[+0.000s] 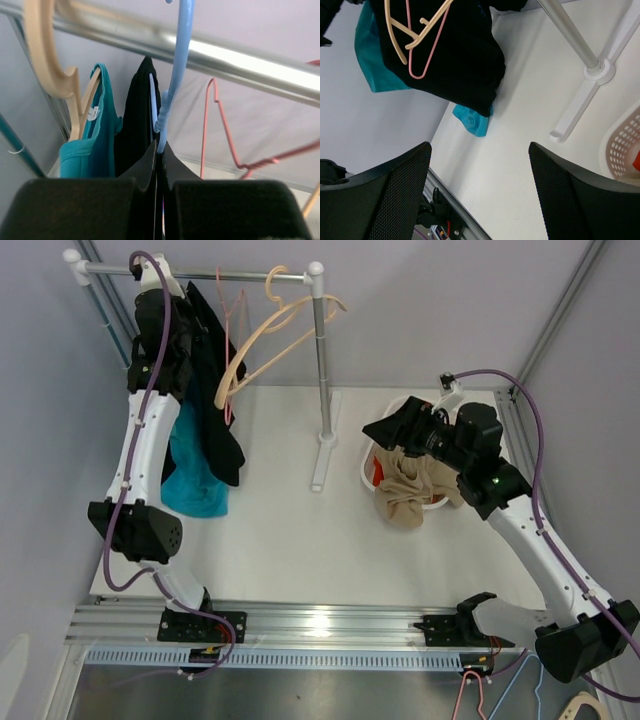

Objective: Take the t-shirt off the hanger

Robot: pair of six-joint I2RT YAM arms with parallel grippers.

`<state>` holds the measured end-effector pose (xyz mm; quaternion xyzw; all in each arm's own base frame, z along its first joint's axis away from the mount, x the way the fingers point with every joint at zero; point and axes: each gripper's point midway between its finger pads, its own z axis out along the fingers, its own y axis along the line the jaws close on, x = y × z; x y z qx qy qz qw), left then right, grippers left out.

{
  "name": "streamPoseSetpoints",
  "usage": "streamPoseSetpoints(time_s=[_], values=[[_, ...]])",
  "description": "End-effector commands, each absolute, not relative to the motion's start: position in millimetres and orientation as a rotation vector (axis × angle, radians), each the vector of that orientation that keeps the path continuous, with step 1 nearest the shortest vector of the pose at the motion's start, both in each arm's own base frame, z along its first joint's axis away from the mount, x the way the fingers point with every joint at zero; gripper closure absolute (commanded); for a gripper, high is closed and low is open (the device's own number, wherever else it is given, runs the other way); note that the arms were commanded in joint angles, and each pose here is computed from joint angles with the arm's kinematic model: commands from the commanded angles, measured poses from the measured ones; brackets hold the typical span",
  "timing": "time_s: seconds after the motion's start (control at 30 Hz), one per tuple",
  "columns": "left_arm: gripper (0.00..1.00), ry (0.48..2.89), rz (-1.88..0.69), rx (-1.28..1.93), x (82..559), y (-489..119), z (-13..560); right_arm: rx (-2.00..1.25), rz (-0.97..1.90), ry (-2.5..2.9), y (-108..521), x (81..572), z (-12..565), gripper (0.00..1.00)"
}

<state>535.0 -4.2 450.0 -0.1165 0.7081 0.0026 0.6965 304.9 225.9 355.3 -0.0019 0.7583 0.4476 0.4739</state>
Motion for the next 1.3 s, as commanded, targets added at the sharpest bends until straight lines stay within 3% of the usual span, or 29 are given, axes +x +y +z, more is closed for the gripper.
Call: streamPoseSetpoints(time_s=[0.0,0.37,0.5,0.7,0.8,0.97,1.27], values=[[0.99,1.315,-0.023,-0.232,488,-12,550,-0.046,1.106,1.811,224,297,366,0.17],[0.99,1.411,0.014,-0.383,462,-6,537,-0.073,1.125,1.805,223,287,364,0.17],[0.99,1.47,0.124,-0.468,436,1,523,-0.259,1.15,1.801,237,273,363,0.18],[0.99,1.527,0.142,-0.48,374,-17,515,-0.578,1.173,1.849,283,247,350,0.2],[0.99,1.558,0.088,-0.483,346,-26,509,-0.725,1.173,1.818,316,223,338,0.15],[0.99,1.604,0.027,-0.456,315,-48,503,-0.787,1.065,1.717,352,200,320,0.13],[0.99,1.726,-0.076,-0.39,287,-69,463,-0.917,1.178,1.505,413,169,317,0.14]])
